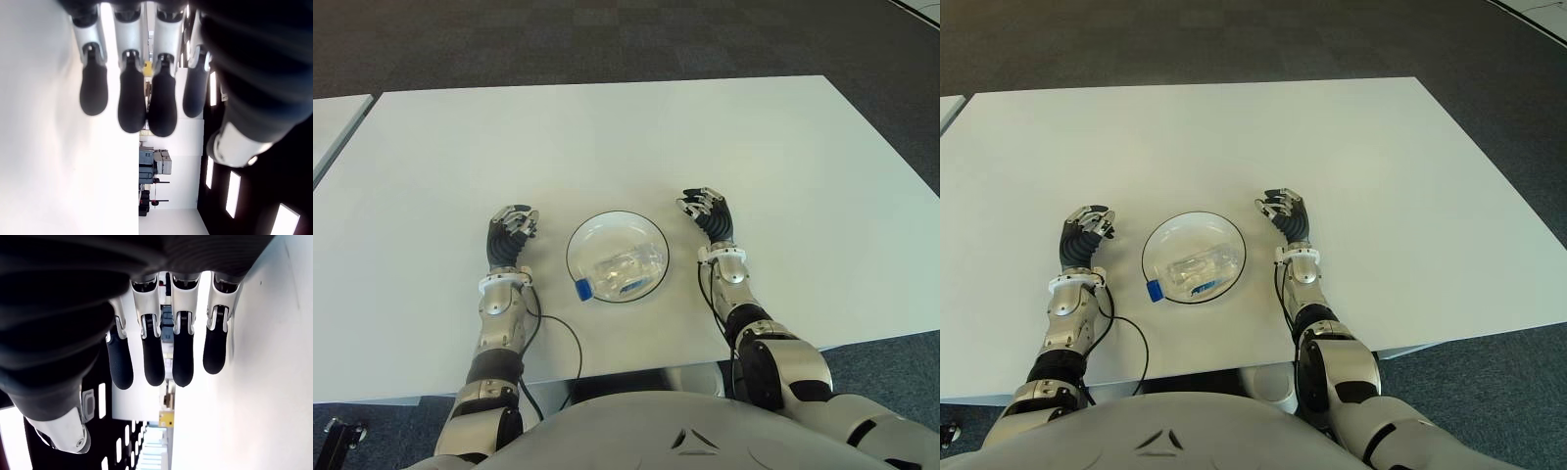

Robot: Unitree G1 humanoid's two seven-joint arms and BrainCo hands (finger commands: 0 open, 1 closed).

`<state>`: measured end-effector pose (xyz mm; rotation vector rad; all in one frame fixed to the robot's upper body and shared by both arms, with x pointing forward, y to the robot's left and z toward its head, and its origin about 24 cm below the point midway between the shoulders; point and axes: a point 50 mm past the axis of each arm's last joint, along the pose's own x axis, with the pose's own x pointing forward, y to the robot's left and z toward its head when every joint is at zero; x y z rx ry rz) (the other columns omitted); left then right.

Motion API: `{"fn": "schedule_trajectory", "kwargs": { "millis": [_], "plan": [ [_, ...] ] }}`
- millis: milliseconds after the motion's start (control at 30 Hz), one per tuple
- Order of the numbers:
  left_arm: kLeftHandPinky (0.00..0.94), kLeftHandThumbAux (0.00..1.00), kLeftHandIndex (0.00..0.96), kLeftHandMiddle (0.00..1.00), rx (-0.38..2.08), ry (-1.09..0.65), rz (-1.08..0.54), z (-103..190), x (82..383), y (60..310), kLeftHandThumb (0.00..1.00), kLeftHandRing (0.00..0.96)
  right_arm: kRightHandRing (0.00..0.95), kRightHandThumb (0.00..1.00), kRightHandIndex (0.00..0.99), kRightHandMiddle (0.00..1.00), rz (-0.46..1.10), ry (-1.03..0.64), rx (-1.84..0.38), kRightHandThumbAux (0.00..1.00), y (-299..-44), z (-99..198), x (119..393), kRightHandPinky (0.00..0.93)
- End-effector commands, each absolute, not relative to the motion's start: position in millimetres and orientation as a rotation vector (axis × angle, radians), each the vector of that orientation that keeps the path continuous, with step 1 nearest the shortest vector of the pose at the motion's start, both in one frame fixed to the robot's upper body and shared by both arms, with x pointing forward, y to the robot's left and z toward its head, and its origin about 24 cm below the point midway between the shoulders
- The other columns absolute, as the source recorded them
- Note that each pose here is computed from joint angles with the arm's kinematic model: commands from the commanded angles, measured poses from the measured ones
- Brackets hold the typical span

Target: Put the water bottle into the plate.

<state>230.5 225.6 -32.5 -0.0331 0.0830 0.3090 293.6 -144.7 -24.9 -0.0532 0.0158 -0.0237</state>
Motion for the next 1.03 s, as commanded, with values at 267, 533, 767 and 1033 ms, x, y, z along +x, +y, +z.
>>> {"fn": "schedule_trajectory", "kwargs": {
  "millis": [267,533,767,1033],
  "plan": [
    [0.639,0.711,0.436,0.674,-0.027,0.173,0.298,-47.8,218.6,223.0,0.710,0.650,0.707,0.703,0.435,0.702,-0.078,0.115,-0.012,0.729,-145.8,-45.2,276.9,0.708],
    [0.621,0.711,0.437,0.682,-0.029,0.167,0.286,-47.7,218.2,219.9,0.710,0.655,0.715,0.703,0.436,0.708,-0.068,0.102,-0.019,0.729,-146.7,-44.3,276.3,0.721],
    [0.614,0.712,0.436,0.665,-0.029,0.167,0.288,-48.0,217.4,218.4,0.709,0.638,0.729,0.703,0.436,0.714,-0.063,0.101,-0.027,0.730,-147.4,-44.5,275.6,0.735],
    [0.616,0.712,0.436,0.665,-0.022,0.170,0.295,-48.7,216.9,217.8,0.710,0.638,0.731,0.700,0.435,0.716,-0.058,0.109,-0.040,0.732,-147.4,-45.4,275.4,0.730]
  ]
}}
